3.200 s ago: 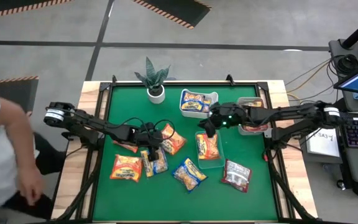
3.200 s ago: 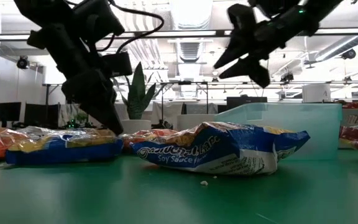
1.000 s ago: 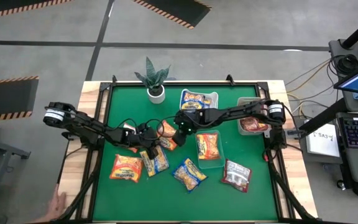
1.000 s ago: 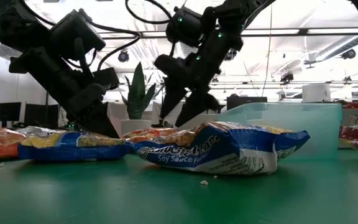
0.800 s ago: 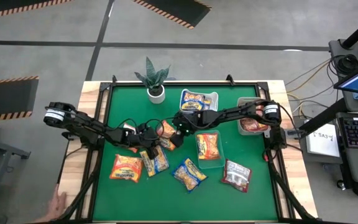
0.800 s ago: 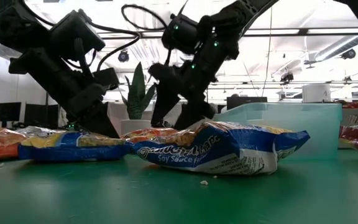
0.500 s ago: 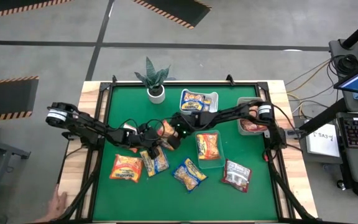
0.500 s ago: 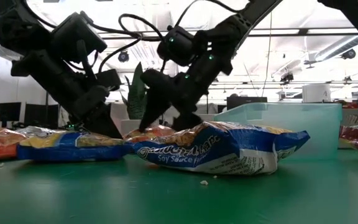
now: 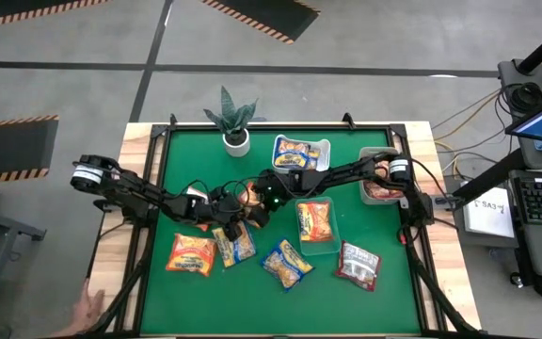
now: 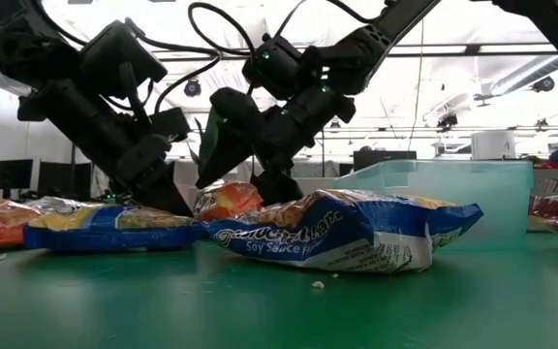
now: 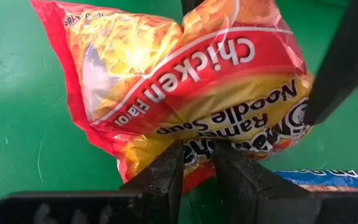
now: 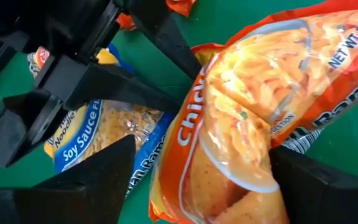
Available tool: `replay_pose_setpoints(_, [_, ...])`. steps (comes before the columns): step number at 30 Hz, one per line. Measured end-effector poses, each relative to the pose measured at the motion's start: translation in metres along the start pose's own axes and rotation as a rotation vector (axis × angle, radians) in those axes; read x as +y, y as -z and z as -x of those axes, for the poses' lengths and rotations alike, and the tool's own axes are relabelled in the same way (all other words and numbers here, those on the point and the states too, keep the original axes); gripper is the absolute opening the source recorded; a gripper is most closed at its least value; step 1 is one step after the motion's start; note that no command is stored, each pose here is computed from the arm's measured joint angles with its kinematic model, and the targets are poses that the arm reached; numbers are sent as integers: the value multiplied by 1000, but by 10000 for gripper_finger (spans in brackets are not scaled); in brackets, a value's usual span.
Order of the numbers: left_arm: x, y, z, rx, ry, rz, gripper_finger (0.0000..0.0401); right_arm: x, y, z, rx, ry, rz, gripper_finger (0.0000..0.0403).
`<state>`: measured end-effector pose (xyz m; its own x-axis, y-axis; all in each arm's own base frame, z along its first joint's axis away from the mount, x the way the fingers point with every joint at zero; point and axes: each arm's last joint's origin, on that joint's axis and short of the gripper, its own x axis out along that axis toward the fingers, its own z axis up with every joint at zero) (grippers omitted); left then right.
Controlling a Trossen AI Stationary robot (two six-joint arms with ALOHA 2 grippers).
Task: Sort Maruchan noodles
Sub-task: Put the orange noodle pack into the green bin
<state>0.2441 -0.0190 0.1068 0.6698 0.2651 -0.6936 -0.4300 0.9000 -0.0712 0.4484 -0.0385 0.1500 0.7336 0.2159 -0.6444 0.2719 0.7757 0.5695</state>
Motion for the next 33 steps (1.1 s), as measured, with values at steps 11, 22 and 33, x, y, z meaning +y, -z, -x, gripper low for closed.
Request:
replay_pose_setpoints(11, [-1, -1, 0, -12, 6, -4, 75, -3, 2, 0, 6, 41, -22, 174])
replay_pose_setpoints(22, [-6, -8, 18, -41, 57, -52, 75, 6, -3, 11, -11, 24, 13, 106])
replay_pose_setpoints(33, [-3, -28, 61, -153, 116, -26, 75, 19, -11, 35, -32, 21, 84, 105])
